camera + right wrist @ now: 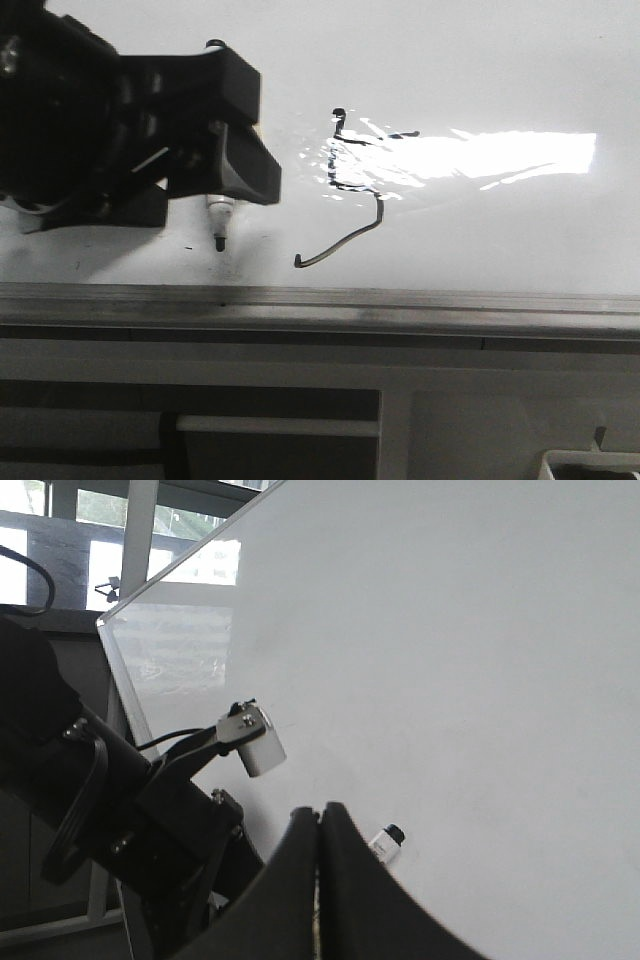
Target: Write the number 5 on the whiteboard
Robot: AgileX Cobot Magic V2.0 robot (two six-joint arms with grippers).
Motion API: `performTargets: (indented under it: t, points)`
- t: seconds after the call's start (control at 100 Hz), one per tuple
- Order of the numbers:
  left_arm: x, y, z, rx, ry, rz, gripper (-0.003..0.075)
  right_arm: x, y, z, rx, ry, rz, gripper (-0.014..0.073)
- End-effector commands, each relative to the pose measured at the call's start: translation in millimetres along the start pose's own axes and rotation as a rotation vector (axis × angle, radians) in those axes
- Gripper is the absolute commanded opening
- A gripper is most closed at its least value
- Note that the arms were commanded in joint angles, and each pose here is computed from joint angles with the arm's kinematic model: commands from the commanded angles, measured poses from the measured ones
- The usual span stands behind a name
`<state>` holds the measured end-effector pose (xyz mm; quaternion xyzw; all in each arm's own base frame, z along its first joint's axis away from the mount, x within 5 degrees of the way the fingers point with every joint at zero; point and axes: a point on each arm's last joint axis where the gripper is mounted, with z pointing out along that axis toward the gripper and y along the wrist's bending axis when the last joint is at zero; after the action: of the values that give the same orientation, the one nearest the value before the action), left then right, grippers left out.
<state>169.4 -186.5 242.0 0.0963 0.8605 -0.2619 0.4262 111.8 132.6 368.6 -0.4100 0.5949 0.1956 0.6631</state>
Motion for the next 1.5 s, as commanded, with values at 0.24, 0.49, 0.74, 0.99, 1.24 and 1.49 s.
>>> performTargets:
  t: [0.24, 0.49, 0.74, 0.99, 1.24, 1.49]
  points:
    - [-51, 2, -101, 0.137, -0.386, 0.113, 0.051, -17, -8, -29, 0.083, -0.12, -0.02, -0.0063]
    - [-22, 39, -150, 0.089, -0.556, 0.219, 0.0123, 44, -5, -67, 0.297, -0.135, -0.035, -0.0063]
    - [18, 64, -151, 0.082, -0.548, 0.221, -0.002, 91, 10, -99, 0.324, -0.164, -0.007, -0.0063]
    - [25, 63, -149, 0.116, -0.522, 0.23, -0.002, 94, 16, -102, 0.268, -0.168, 0.002, -0.0063]
    - [25, 63, -149, 0.124, -0.517, 0.232, -0.002, 94, 16, -102, 0.27, -0.168, 0.002, -0.0063]
    - [33, 67, -145, 0.113, -0.496, 0.24, -0.002, 94, 16, -102, 0.27, -0.168, 0.002, -0.0063]
